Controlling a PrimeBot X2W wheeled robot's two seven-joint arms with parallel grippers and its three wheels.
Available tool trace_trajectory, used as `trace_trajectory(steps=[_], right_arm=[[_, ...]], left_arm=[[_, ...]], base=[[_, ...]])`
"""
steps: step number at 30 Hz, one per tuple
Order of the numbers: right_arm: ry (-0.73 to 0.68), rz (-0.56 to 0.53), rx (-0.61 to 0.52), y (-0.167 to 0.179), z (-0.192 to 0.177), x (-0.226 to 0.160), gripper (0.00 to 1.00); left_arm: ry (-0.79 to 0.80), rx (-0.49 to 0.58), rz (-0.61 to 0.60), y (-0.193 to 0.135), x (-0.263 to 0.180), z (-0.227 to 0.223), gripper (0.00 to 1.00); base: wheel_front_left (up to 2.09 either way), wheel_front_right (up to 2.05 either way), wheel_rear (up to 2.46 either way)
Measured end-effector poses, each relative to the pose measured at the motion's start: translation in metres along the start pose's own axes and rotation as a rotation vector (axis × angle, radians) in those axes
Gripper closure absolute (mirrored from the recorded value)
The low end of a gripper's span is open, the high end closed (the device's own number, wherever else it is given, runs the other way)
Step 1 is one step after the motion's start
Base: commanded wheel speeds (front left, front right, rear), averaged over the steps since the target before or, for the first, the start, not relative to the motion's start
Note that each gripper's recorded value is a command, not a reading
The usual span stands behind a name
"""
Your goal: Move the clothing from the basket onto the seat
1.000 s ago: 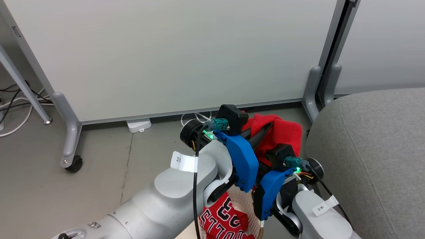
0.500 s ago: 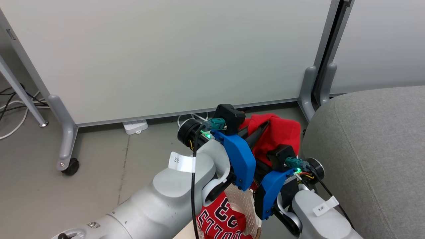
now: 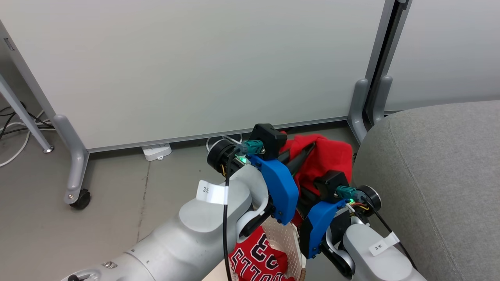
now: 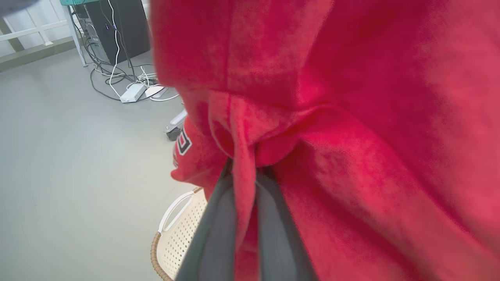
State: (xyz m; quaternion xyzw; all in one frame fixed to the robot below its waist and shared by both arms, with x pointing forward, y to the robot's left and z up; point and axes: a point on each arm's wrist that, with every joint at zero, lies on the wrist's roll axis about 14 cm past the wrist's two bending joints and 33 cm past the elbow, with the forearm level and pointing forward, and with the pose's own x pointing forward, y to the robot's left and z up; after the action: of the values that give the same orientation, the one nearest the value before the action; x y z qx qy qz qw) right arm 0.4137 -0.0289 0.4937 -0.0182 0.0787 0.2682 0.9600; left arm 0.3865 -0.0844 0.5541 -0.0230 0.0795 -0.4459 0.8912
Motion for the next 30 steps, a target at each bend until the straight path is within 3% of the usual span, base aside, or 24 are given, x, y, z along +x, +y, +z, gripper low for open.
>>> trace_trajectory(steps=[11,17,30], right_arm=[[-0.086,-0.015,-0.017,-0.007,0.019,-0.001,1.00],[-0.129,-0.025,-0.011,-0.011,0.027,-0.002,1.00],[-0.137,-0.075,0.006,-0.027,0.027,-0.010,1.00]], left_arm=[[-0.065,-0.032,0.044,0.016,-0.009,-0.014,0.00],[-0.172,-0.077,0.160,0.048,-0.034,-0.009,0.00],[-0.201,-0.067,0.355,0.075,-0.096,-0.053,0.00]], base=[[0.00,0.00,0.00],[0.00,0.00,0.00],[0.00,0.00,0.00]])
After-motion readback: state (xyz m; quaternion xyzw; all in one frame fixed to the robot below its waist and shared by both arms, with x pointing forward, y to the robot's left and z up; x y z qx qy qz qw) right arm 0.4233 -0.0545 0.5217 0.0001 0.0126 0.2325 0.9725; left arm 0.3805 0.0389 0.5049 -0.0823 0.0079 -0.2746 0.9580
